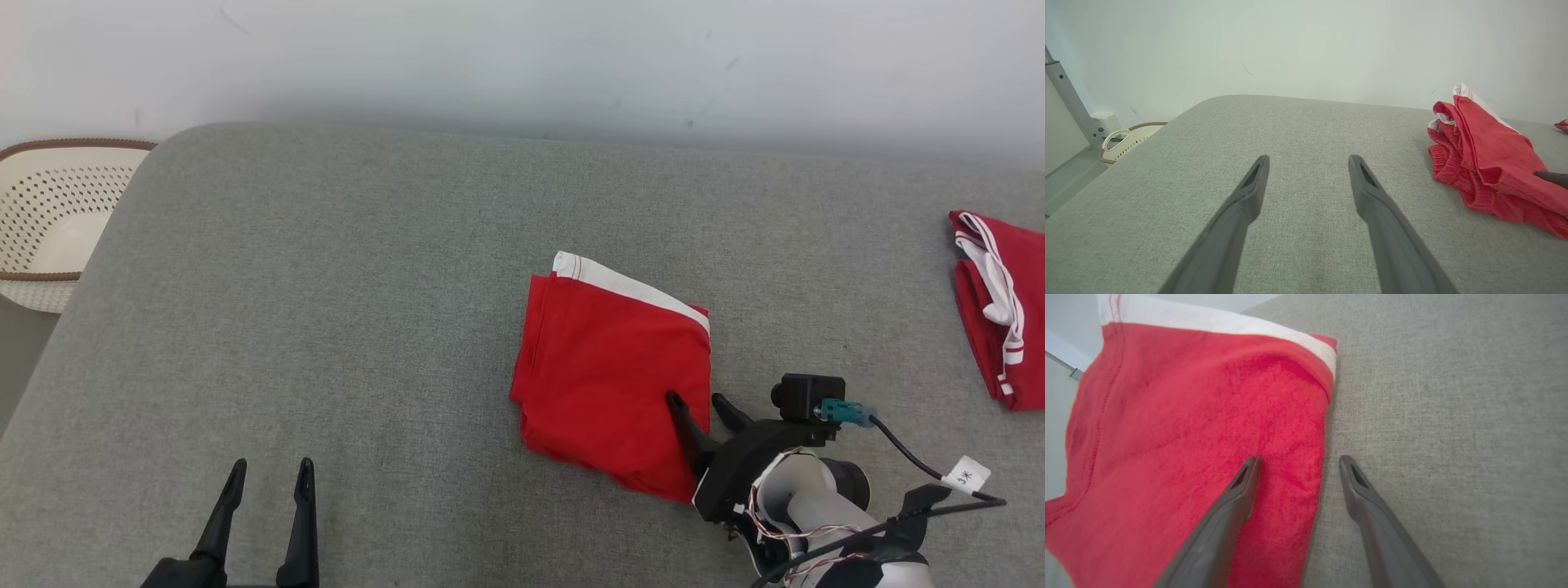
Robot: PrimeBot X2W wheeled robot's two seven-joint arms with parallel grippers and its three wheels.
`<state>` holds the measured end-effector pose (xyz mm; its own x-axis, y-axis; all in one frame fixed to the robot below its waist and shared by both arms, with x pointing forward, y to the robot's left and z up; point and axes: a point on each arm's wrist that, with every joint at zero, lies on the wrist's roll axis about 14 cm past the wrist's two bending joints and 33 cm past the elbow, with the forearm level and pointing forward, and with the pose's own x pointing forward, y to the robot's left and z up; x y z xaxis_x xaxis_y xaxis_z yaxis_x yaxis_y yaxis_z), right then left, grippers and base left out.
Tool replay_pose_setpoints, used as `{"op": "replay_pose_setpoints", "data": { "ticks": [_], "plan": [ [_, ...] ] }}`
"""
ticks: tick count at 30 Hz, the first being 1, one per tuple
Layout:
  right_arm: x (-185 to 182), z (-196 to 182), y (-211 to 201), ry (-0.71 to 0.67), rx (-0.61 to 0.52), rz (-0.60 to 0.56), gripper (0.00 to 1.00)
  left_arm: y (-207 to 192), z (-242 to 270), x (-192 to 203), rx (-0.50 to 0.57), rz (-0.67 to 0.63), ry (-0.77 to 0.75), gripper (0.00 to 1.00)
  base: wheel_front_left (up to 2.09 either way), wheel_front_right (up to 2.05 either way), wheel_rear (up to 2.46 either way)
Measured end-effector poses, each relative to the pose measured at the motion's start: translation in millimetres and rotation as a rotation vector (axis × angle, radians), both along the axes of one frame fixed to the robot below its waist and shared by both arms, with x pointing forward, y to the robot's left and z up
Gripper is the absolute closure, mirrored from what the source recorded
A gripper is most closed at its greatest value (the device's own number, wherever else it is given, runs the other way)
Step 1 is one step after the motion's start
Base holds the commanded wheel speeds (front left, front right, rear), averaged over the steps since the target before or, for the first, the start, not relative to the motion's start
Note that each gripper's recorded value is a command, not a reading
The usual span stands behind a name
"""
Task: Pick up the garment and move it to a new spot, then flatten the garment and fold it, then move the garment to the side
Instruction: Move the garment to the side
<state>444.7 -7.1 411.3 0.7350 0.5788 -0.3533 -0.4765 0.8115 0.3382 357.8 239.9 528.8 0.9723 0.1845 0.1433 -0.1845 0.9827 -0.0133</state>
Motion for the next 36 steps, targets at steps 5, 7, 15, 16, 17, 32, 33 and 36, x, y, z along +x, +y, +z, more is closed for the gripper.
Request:
{"op": "replay_pose_setpoints", "data": {
  "ticks": [5, 7, 15, 16, 17, 32, 33, 36],
  "plan": [
    [-2, -3, 8, 0.036, -0.004, 0.028, 1.0, 1, -1, -1, 0.0, 0.005, 0.005, 0.0, 0.0, 0.0, 0.0],
    [-3, -4, 10, 0.036, -0.005, 0.036, 1.0, 2, -2, -1, -0.001, 0.007, 0.007, 0.0, 0.0, 0.0, 0.0],
    [5, 10, -1, -0.059, -0.033, 0.042, 1.0, 4, -1, -2, -0.003, 0.014, 0.003, 0.0, 0.0, 0.0, 0.0],
    [7, 13, -5, -0.077, -0.042, 0.044, 1.0, 2, -1, -2, -0.003, 0.011, 0.002, 0.0, 0.0, 0.0, 0.0],
    [8, 16, -7, -0.092, -0.05, 0.046, 1.0, 1, -1, -1, -0.004, 0.006, 0.001, 0.0, 0.0, 0.0, 0.0],
    [42, 52, -92, -0.248, -0.293, 0.032, 1.0, -33, 3, 32, 0.011, -0.115, -0.018, 0.0, 0.0, 0.0, 0.0],
    [45, 53, -99, -0.248, -0.312, 0.029, 1.0, -34, 3, 34, 0.013, -0.12, -0.019, 0.0, 0.0, 0.0, 0.0],
    [54, 55, -120, -0.249, -0.369, 0.016, 1.0, -40, 2, 42, 0.023, -0.14, -0.02, 0.0, 0.0, 0.0, 0.0]
  ]
}}
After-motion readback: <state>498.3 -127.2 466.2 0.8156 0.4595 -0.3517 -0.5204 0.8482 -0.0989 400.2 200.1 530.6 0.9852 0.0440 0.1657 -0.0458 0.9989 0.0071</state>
